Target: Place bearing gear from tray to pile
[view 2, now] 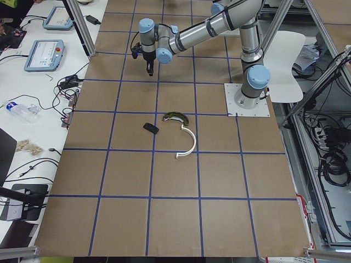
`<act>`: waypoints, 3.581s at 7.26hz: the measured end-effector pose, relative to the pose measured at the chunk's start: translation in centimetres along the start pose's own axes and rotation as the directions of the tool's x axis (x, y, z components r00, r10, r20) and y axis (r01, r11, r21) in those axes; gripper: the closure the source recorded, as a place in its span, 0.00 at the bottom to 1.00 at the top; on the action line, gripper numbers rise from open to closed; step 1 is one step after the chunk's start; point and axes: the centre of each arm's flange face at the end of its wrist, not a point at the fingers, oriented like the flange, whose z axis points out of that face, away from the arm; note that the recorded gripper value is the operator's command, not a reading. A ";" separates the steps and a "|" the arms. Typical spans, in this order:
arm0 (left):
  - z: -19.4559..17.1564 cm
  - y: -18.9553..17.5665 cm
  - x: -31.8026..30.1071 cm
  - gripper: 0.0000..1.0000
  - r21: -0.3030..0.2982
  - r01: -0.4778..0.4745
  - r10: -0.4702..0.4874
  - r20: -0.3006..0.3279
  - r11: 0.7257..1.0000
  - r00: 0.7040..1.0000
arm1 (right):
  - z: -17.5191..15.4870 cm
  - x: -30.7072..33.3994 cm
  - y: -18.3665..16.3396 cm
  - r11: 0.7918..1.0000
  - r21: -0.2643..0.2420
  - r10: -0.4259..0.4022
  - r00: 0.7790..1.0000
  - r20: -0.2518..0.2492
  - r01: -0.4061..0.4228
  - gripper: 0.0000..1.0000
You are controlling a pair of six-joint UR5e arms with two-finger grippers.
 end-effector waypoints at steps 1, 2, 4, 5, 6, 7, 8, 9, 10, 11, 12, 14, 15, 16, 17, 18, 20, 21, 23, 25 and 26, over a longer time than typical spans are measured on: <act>0.4 0.6 -6.1 1.00 -0.003 -0.028 0.028 0.011 1.000 1.000 | -1.3 -0.2 -0.4 1.000 -0.005 -0.002 1.000 -0.015 0.002 0.92; 0.8 1.3 -11.9 1.00 0.001 -0.059 0.059 0.016 0.998 0.998 | -3.2 -0.7 -1.3 1.000 -0.009 -0.011 1.000 -0.029 0.011 0.92; 2.0 2.9 -22.9 1.00 0.006 -0.139 0.138 0.023 0.990 0.990 | -6.1 -1.9 -3.2 1.000 -0.012 -0.018 0.999 -0.043 0.017 0.92; 2.7 3.6 -27.8 1.00 0.033 -0.185 0.183 0.045 0.982 0.982 | -7.8 -2.4 -4.1 1.000 -0.013 -0.024 0.998 -0.056 0.023 0.92; 3.7 4.0 -31.1 1.00 0.053 -0.229 0.225 0.065 0.972 0.972 | -10.3 -3.6 -5.9 1.000 -0.014 -0.029 0.997 -0.073 0.029 0.91; 4.9 4.6 -33.5 1.00 0.061 -0.256 0.252 0.064 0.965 0.965 | -13.1 -5.7 -8.8 1.000 -0.011 -0.014 0.997 -0.070 0.014 0.91; 6.2 5.3 -35.6 1.00 0.073 -0.265 0.263 0.040 0.961 0.964 | -15.6 -8.7 -12.8 1.000 -0.009 0.021 0.998 -0.053 -0.022 0.91; 7.4 6.1 -37.1 0.92 0.088 -0.259 0.259 0.006 0.962 0.966 | -17.6 -12.3 -17.5 0.998 -0.012 0.066 0.997 -0.033 -0.067 0.91; 8.1 6.6 -37.8 0.20 0.091 -0.253 0.255 -0.013 0.963 0.967 | -19.0 -16.5 -22.5 0.992 -0.019 0.124 0.992 -0.012 -0.124 0.91; 8.4 7.0 -38.1 0.06 0.091 -0.248 0.251 -0.022 0.964 0.968 | -20.0 -21.2 -27.6 0.979 -0.025 0.203 0.979 -0.002 -0.203 0.91; 8.4 7.2 -38.2 0.02 0.088 -0.245 0.248 -0.030 0.966 0.968 | -20.3 -25.8 -32.4 0.957 -0.029 0.289 0.957 -0.002 -0.288 0.91; 7.4 7.2 -37.7 0.00 0.083 -0.243 0.247 -0.040 0.966 0.968 | -19.2 -35.1 -40.8 0.897 -0.041 0.440 0.898 -0.005 -0.440 0.91; 6.6 6.9 -37.3 0.00 0.085 -0.247 0.251 -0.036 0.965 0.967 | -17.9 -40.3 -44.8 0.868 -0.041 0.495 0.869 0.002 -0.495 0.91; 5.6 6.5 -36.4 0.00 0.088 -0.249 0.253 -0.034 0.964 0.967 | -16.2 -45.9 -48.9 0.843 -0.026 0.538 0.843 0.020 -0.538 0.91; 4.7 5.6 -34.4 0.00 0.091 -0.245 0.249 -0.035 0.965 0.968 | -13.8 -51.1 -52.3 0.820 -0.010 0.572 0.819 0.032 -0.572 0.92; 3.5 4.4 -31.4 0.00 0.090 -0.249 0.253 -0.035 0.964 0.967 | -11.1 -55.6 -55.0 0.805 -0.001 0.593 0.804 0.038 -0.593 0.91; 1.8 3.1 -25.5 0.00 0.072 -0.229 0.233 -0.057 0.971 0.971 | -6.0 -61.7 -58.5 0.788 0.009 0.614 0.787 0.065 -0.616 0.01; 1.4 2.8 -23.3 0.00 0.063 -0.213 0.217 -0.068 0.975 0.974 | -4.7 -63.0 -59.0 0.790 0.009 0.611 0.788 0.074 -0.613 0.00; 0.7 2.1 -18.7 0.00 0.049 -0.175 0.179 -0.086 0.983 0.980 | -5.8 -60.8 -58.6 0.803 0.012 0.594 0.801 0.076 -0.596 0.00; -0.3 1.5 -12.3 0.00 0.044 -0.134 0.137 -0.092 0.990 0.986 | -12.5 -52.4 -54.3 0.799 0.016 0.598 0.798 0.076 -0.601 0.00; -0.7 1.3 -8.1 0.00 0.042 -0.107 0.110 -0.094 0.993 0.989 | -16.4 -47.7 -50.9 0.798 0.029 0.599 0.797 0.078 -0.602 0.00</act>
